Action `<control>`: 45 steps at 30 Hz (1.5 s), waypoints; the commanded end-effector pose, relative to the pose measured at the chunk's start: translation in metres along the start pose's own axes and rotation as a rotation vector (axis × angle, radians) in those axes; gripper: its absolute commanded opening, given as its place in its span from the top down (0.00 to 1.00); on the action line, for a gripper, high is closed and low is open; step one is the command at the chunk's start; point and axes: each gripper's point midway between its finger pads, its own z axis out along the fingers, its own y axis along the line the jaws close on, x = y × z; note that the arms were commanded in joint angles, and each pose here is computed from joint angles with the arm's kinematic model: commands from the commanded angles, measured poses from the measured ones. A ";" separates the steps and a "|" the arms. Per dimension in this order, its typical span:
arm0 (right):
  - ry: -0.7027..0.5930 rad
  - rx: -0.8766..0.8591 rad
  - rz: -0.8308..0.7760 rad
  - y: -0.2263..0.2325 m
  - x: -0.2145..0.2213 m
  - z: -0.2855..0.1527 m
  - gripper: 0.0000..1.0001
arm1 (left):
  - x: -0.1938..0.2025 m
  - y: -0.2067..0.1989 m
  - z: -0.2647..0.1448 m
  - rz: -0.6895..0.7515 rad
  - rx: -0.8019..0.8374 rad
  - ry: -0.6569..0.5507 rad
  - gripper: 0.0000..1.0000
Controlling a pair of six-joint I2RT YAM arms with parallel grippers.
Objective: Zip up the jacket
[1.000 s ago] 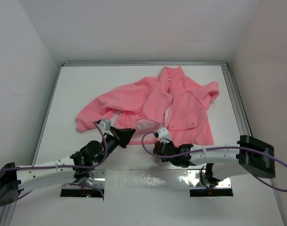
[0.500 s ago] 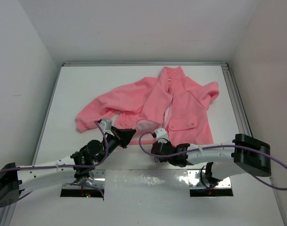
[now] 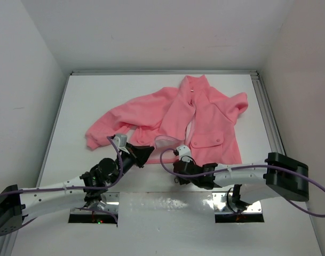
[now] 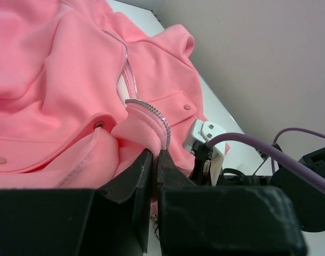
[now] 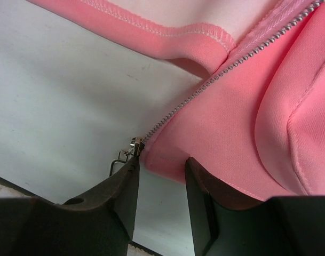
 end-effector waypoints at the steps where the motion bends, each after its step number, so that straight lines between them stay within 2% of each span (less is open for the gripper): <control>1: 0.005 0.015 0.036 -0.007 0.007 0.000 0.60 | -0.012 -0.008 0.001 -0.028 0.038 -0.042 1.00; 12: -0.013 0.011 0.050 -0.014 0.008 -0.006 0.74 | -0.007 -0.008 0.003 -0.023 0.044 -0.022 1.00; 15: -0.018 0.009 0.047 -0.014 0.008 -0.008 0.82 | -0.007 -0.006 0.004 -0.026 0.034 -0.027 1.00; 20: -0.028 -0.010 0.052 -0.010 0.005 -0.007 0.84 | -0.006 -0.007 0.004 -0.023 0.042 -0.020 1.00; 25: -0.041 -0.039 0.068 -0.006 0.007 -0.004 1.00 | -0.004 -0.011 0.005 -0.020 0.062 -0.009 1.00; 28: -0.073 -0.082 0.081 0.001 0.001 -0.003 1.00 | 0.000 -0.011 0.007 -0.022 0.057 0.007 1.00; 31: -0.177 -0.125 0.106 0.011 -0.025 -0.009 1.00 | 0.000 -0.013 0.009 -0.041 0.059 0.013 1.00; 34: -0.422 -0.277 0.181 0.025 -0.070 -0.035 1.00 | -0.005 -0.023 0.014 -0.071 0.057 0.033 1.00; 35: -0.562 -0.357 0.241 0.034 -0.100 -0.055 1.00 | -0.010 -0.026 0.016 -0.096 0.051 0.028 1.00; 37: -0.756 -0.449 0.302 0.029 -0.125 -0.087 1.00 | -0.020 -0.031 0.022 -0.103 0.025 0.035 1.00; 40: -0.919 -0.456 0.332 0.015 -0.145 -0.113 1.00 | -0.033 -0.046 0.030 -0.095 0.025 0.061 1.00; 45: -0.966 -0.439 0.313 0.012 -0.154 -0.120 1.00 | -0.031 -0.057 0.038 -0.110 0.054 0.083 1.00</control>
